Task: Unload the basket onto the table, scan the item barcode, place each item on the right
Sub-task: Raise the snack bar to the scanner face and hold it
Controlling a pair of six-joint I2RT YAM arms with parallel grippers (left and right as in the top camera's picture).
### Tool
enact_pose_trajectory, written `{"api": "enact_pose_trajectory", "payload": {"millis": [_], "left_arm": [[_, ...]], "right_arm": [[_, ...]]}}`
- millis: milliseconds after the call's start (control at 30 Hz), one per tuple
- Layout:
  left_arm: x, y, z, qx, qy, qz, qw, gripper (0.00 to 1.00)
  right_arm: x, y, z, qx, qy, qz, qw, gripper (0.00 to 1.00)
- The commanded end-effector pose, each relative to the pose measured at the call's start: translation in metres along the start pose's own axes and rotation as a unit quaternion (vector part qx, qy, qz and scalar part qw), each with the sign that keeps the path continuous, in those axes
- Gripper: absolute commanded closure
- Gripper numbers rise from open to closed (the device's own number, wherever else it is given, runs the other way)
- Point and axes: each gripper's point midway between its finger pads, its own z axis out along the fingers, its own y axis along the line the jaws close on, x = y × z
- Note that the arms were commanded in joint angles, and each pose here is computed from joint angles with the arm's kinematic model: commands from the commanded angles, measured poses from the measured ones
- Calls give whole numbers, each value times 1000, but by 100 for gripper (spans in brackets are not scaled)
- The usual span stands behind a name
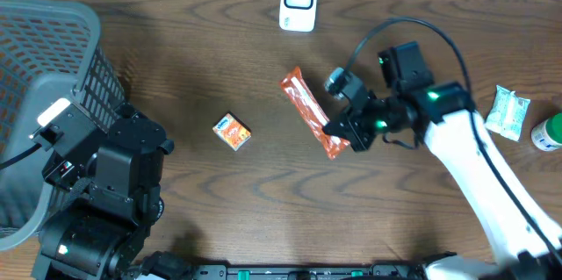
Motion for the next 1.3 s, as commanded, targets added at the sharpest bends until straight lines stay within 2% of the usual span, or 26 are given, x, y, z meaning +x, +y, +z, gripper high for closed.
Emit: {"api": "enact_pose_trajectory", "payload": {"millis": [0, 533, 633, 733, 867, 1033, 1200, 1267], "left_arm": [[-6, 2, -2, -3, -6, -9, 1000, 2], [-6, 2, -2, -3, -6, -9, 1000, 2], [-6, 2, -2, -3, -6, -9, 1000, 2], [-6, 2, -2, -3, -6, -9, 1000, 2], [-6, 2, -2, -3, -6, -9, 1000, 2], [-6, 2, -2, -3, -6, -9, 1000, 2], [-6, 2, -2, -3, -6, -9, 1000, 2], [-6, 2, -2, -3, -6, -9, 1000, 2]], "right_arm": [[-7, 17, -21, 14, -21, -53, 998, 99], [-5, 19, -35, 43, -26, -47, 998, 99], [-4, 7, -36, 79, -21, -18, 996, 99], [-9, -22, -42, 166, -25, 16, 986, 99], [-28, -70, -61, 322, -51, 36, 945, 99], [-58, -122, -84, 512, -70, 13, 856, 99], [-79, -166, -92, 640, -53, -23, 767, 99], [-88, -181, -82, 658, -38, -56, 750, 99]]}}
